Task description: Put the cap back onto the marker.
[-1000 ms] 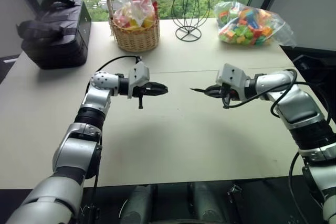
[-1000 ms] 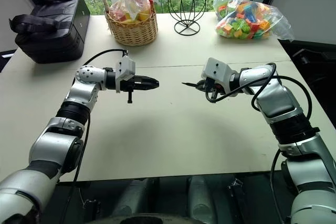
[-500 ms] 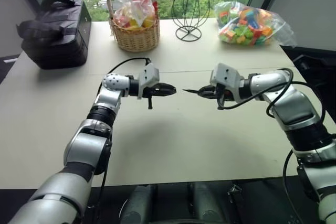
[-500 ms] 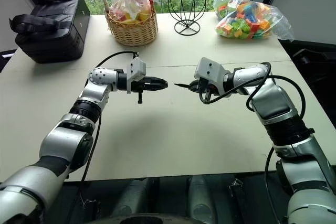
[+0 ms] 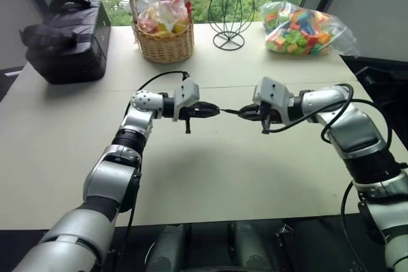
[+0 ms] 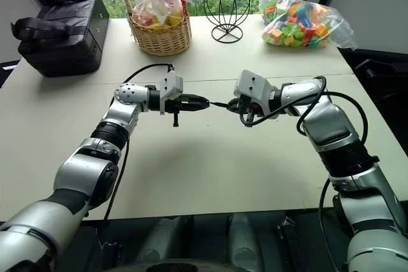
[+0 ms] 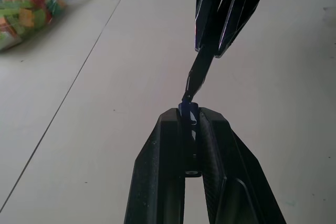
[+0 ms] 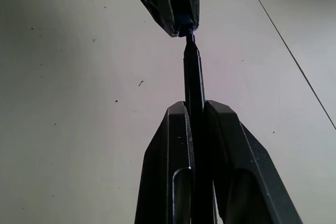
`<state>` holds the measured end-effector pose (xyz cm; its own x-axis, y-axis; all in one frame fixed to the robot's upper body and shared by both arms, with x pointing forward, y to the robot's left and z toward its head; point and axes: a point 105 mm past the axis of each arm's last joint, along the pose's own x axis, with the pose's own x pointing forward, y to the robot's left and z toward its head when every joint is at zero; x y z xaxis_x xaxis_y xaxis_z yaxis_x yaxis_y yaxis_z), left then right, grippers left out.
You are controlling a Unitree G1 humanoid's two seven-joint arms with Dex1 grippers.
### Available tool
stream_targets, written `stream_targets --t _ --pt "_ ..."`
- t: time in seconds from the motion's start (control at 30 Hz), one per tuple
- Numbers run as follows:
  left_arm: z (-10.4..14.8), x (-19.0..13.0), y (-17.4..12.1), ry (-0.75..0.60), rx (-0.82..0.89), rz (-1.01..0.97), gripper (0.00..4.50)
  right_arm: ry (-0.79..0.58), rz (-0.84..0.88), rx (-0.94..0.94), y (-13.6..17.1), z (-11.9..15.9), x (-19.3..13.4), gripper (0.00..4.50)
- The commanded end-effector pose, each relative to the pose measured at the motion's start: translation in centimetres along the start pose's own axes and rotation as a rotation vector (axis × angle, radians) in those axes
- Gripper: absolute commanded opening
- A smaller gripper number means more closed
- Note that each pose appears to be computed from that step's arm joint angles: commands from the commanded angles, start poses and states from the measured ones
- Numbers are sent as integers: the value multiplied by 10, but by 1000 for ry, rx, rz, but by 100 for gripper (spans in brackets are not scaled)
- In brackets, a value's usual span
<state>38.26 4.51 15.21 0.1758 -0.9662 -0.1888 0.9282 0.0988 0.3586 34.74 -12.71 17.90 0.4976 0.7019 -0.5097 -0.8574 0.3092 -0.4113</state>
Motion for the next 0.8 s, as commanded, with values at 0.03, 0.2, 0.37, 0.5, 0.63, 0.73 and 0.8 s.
stream_targets --t 0.03,0.2,0.37,0.5,0.63,0.73,0.8 --pt "13 3 5 -17 49 -1 3 -57 -16 -45 -1 19 -5 0" --pt "13 7 4 -18 54 -10 3 -61 -2 -50 2 20 -3 0" --pt "17 12 0 -14 90 -52 3 -66 31 -80 6 24 -2 0" --pt "24 17 -1 -20 126 -95 3 -73 58 -121 7 28 -1 0" --pt "35 23 -9 -39 193 -181 3 -74 59 -207 3 32 1 0" --pt "40 26 -14 -50 218 -230 3 -80 53 -244 0 36 2 0" --pt "42 28 -17 -53 225 -251 3 -91 50 -256 -2 39 3 0"
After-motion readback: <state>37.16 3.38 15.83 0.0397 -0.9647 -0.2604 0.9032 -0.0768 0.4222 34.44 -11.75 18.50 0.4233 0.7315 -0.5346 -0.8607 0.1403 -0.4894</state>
